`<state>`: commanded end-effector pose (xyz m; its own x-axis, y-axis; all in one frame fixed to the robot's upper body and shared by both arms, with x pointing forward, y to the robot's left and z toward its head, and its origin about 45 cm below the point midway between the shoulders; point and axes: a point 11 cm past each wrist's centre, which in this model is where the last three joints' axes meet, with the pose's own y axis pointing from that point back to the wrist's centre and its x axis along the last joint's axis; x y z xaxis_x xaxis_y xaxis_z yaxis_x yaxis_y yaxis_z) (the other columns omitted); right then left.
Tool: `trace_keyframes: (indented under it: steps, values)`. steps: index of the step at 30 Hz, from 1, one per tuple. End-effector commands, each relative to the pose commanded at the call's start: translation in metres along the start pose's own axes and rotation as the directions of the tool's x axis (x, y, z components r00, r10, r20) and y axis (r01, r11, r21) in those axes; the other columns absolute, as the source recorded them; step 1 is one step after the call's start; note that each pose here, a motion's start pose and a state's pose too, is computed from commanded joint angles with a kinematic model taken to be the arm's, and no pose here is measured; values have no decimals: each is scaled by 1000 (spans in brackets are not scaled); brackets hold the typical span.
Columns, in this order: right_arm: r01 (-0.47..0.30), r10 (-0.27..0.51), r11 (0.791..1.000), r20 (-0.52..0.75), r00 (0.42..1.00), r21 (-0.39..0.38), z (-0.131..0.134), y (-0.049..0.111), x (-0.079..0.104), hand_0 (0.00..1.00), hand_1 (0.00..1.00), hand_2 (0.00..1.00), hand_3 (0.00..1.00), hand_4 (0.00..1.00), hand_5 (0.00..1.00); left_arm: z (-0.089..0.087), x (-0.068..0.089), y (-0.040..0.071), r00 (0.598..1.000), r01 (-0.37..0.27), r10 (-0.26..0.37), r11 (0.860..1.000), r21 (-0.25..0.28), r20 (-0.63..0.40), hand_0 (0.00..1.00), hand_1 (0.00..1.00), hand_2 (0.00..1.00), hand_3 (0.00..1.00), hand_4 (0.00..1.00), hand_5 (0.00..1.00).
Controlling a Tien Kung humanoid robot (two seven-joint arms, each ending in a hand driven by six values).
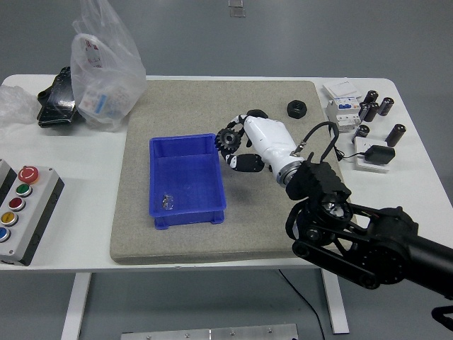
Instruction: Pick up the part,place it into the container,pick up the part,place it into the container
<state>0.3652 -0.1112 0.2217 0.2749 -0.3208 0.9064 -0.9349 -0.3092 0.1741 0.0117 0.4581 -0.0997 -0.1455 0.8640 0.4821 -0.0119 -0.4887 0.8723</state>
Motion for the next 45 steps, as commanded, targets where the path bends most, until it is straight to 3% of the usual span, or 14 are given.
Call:
trace_keyframes:
  steps: [4,5,10,11,16,17,20,23,25,30,36,40,41,45]
  values:
    - [74,-74,996,-22,997,43,-12,-1,-13,325,632,726,690,383,245,-1,0,0,1000,-2,2,1000,5,-1,635,637,588,622,705,292]
    - [92,-91,994,-24,996,51,-15,-1,-16,354,742,881,868,522,283,-1,0,0,1000,-2,2,1000,6,-1,635,637,588,623,706,292]
    - [132,-131,989,-28,991,73,-19,0,-24,354,742,881,868,522,283,-1,0,0,1000,-2,2,1000,7,-1,635,637,588,623,706,292]
    - [137,-135,988,-28,990,74,-19,0,-24,359,754,937,971,601,284,-1,0,0,1000,-2,2,1000,8,-2,635,637,587,622,705,291]
    - [152,-151,985,-20,988,77,-19,0,-26,359,754,937,971,601,284,-1,0,0,1000,-1,1,1000,8,0,635,637,587,622,705,291]
    - [152,-151,985,-18,988,77,-18,0,-26,344,735,948,980,658,267,0,0,0,1000,-1,1,1000,7,0,635,637,587,622,704,289]
    - [132,-132,989,-1,991,70,-15,-1,-21,344,735,948,980,658,267,1,0,0,1000,-1,1,1000,4,0,635,637,587,622,704,289]
    - [81,-82,996,23,996,40,-5,-3,-10,322,697,933,970,672,276,1,0,0,1000,-2,2,1000,2,0,635,637,586,622,704,289]
    - [48,-48,999,15,999,-22,13,-6,-2,322,697,933,970,672,276,0,0,0,1000,-1,1,1000,3,0,635,637,586,622,704,289]
    - [21,-27,980,-28,999,-197,68,-9,11,322,699,930,974,719,279,-1,0,0,1000,-3,3,1000,8,0,635,637,585,621,702,289]
    - [79,-93,947,-29,995,-312,109,0,-7,320,696,923,970,742,295,-1,0,0,1000,-3,3,1000,6,-1,635,637,585,621,702,288]
    - [120,-133,934,-18,991,-336,116,3,-20,320,696,923,970,742,295,0,-1,0,1000,-1,1,1000,4,1,635,637,585,621,702,288]
    - [126,-140,932,-16,990,-341,118,2,-23,319,681,838,919,718,280,0,-1,0,1000,0,0,1000,3,2,635,637,584,621,698,285]
    - [133,-147,927,-12,989,-350,120,1,-28,319,681,838,919,718,280,2,-2,0,1000,1,-1,1000,0,3,635,637,584,621,698,285]
